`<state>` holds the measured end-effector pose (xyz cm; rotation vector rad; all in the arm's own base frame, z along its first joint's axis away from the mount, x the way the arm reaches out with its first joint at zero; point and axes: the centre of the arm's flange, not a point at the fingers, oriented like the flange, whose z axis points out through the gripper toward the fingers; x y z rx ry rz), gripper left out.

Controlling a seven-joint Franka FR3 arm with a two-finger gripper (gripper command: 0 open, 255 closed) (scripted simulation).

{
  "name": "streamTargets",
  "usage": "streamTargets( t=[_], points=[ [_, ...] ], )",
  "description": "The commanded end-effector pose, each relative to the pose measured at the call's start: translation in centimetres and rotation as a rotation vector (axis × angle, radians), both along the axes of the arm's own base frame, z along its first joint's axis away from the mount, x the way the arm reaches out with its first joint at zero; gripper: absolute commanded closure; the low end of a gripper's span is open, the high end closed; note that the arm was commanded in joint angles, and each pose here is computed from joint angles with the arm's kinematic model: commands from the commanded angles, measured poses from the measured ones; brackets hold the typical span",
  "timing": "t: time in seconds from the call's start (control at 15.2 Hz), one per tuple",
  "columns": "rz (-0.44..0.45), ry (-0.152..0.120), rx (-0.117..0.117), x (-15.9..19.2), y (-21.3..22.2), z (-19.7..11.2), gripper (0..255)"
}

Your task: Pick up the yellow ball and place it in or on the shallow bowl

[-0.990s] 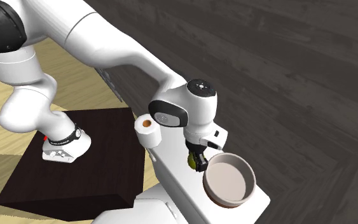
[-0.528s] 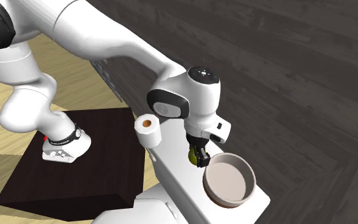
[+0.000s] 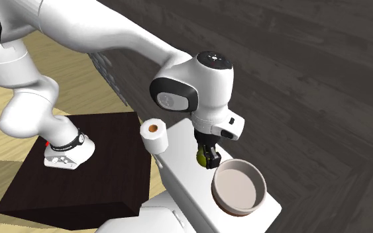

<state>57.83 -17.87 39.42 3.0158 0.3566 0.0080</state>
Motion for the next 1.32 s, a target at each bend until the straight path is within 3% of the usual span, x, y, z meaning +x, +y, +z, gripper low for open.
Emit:
streamTargets(
  t=[0.0,0.66,1.25],
  points=[
    [0.000,0.000,0.000,0.0,0.0,1.0,255],
    [0.000,0.000,0.000,0.0,0.0,6.1,255],
    [0.000,0.000,0.000,9.4,-7.3,6.8,255]
  ],
)
